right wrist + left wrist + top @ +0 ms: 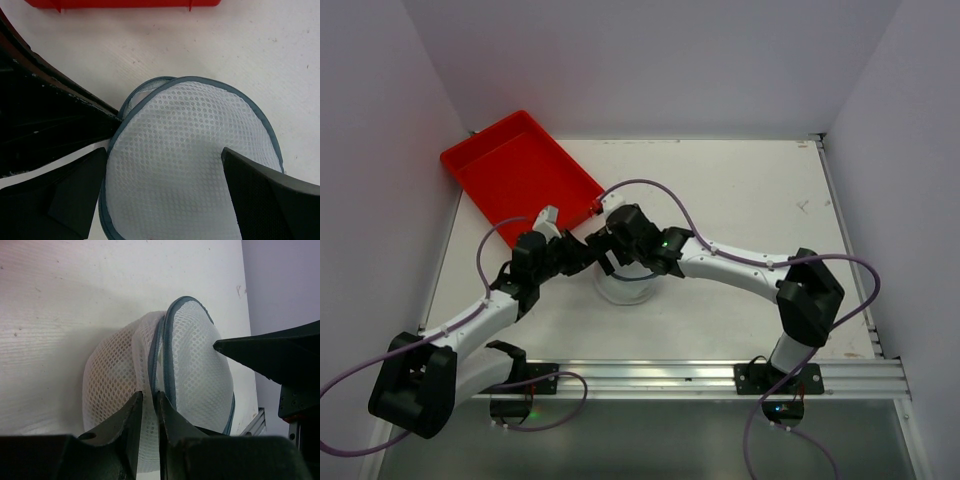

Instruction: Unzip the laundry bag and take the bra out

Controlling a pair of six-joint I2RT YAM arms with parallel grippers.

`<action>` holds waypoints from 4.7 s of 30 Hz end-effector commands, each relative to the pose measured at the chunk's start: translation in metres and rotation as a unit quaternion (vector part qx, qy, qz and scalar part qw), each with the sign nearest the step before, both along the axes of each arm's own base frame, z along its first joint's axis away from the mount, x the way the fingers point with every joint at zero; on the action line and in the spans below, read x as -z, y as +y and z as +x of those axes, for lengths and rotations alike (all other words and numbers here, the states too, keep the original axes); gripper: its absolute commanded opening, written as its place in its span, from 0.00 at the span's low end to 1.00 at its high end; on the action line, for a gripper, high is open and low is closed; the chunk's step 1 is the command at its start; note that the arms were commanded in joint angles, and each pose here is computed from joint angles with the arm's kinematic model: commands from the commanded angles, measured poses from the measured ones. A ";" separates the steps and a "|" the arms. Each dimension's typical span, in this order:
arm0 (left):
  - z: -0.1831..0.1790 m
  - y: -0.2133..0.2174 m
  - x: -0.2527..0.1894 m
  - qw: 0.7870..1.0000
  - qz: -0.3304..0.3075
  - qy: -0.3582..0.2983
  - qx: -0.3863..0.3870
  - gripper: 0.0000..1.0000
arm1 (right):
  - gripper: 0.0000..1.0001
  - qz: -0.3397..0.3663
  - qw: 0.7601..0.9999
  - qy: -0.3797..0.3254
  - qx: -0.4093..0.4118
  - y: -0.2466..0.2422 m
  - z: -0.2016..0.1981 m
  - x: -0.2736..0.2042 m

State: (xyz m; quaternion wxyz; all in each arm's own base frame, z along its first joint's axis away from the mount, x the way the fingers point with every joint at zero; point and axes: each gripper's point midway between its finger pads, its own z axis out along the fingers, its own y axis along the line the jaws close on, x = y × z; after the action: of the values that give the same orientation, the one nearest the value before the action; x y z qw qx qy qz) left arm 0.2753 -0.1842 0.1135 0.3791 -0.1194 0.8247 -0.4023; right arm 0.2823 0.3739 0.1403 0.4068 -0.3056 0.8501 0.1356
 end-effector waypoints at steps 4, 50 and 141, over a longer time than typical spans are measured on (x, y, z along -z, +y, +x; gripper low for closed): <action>0.004 -0.005 -0.016 0.999 -0.028 -0.029 0.008 0.17 | 0.99 -0.014 0.999 -0.023 0.024 -0.003 0.004 -0.014; -0.003 0.003 -0.006 1.000 -0.021 -0.011 -0.013 0.00 | 0.99 -0.092 0.989 -0.052 0.104 -0.017 0.010 0.016; -0.022 0.023 -0.013 0.998 0.052 -0.015 -0.012 0.00 | 0.00 0.179 0.954 0.208 0.121 -0.096 0.027 0.042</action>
State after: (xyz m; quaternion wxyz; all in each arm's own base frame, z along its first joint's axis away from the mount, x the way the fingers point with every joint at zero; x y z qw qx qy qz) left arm 0.2440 -0.1623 0.1015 0.3704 -0.1207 0.8493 -0.3561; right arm 0.2942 0.2812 0.0587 0.2193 -0.0744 0.9274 0.2937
